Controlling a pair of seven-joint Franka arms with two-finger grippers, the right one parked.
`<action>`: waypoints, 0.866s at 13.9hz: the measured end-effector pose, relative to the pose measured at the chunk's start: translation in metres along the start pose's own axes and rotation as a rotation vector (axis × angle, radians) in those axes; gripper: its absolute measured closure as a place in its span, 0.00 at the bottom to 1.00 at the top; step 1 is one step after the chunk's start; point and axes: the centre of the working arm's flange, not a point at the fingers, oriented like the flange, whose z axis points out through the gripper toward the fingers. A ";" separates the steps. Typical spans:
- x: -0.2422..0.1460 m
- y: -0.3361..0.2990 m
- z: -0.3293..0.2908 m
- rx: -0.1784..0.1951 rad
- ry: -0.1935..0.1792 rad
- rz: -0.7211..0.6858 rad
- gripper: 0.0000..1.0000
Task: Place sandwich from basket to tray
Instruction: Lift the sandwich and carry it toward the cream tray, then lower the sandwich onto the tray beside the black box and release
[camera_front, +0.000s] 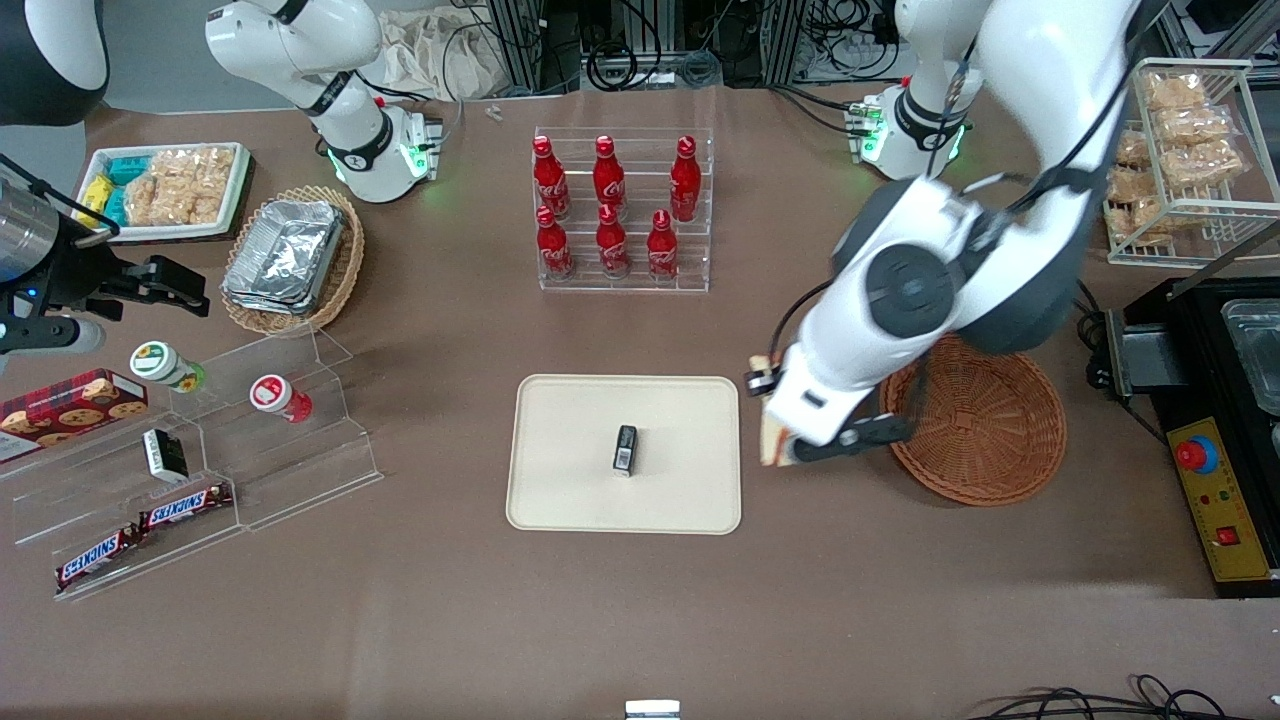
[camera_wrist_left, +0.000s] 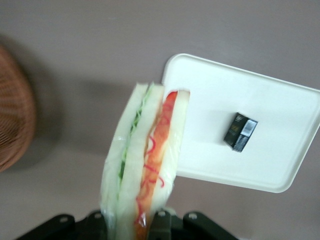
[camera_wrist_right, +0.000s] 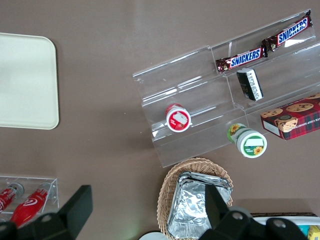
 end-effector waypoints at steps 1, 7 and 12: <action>0.004 0.016 0.030 -0.004 0.016 0.026 0.80; 0.019 0.043 0.169 -0.033 0.012 0.093 0.80; 0.023 0.047 0.200 -0.057 0.040 0.107 0.68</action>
